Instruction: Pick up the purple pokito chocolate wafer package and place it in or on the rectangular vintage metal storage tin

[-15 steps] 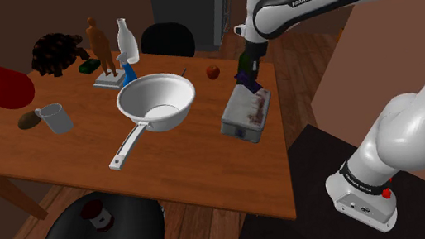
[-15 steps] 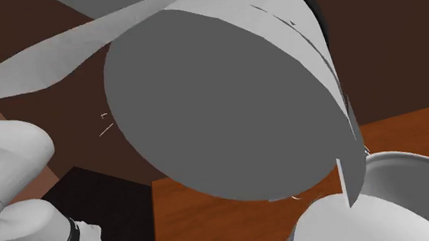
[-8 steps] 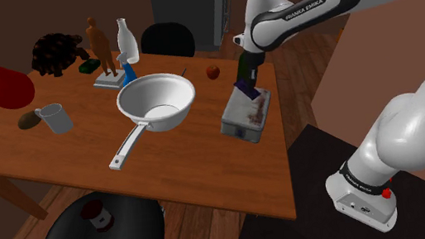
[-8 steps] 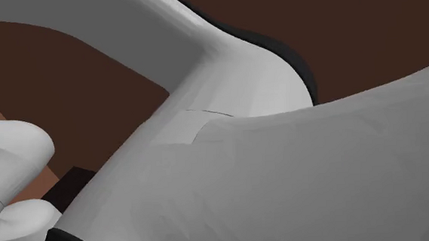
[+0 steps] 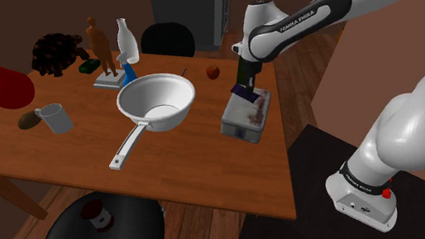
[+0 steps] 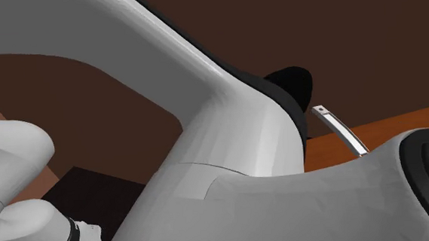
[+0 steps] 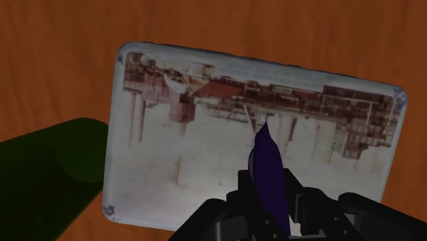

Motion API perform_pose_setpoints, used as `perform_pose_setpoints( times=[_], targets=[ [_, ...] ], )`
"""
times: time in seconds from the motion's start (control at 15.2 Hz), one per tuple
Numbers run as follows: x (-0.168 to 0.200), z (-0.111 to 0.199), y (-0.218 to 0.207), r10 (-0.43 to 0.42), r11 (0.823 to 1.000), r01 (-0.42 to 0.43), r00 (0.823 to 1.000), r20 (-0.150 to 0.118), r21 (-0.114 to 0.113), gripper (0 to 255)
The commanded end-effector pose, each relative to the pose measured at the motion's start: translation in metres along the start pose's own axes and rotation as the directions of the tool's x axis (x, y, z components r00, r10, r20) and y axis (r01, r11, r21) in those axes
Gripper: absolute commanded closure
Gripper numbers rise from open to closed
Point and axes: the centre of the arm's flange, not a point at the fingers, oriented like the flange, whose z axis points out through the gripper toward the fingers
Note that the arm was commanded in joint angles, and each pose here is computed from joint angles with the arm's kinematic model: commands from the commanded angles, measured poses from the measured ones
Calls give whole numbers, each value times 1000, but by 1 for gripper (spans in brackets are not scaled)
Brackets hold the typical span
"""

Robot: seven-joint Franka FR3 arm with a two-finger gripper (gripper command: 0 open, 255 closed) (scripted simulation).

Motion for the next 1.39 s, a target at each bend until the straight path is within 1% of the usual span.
perform_pose_setpoints(
  times=[0.0, 0.33, 0.4, 0.73, 0.99, 1.32],
  targets=[
    [-3, 7, 1, 3, 1000, -3, 1000, 10, 5, 255],
    [-3, 7, 1, 3, 1000, -3, 1000, 10, 5, 255],
    [-3, 6, 1, 3, 1000, -3, 1000, 10, 5, 0],
    [-3, 7, 1, 3, 1000, -3, 1000, 10, 5, 0],
    [-2, -43, 1, 3, 1000, -3, 1000, 10, 5, 0],
    [-2, -43, 1, 3, 1000, -3, 1000, 10, 5, 0]
  ],
)
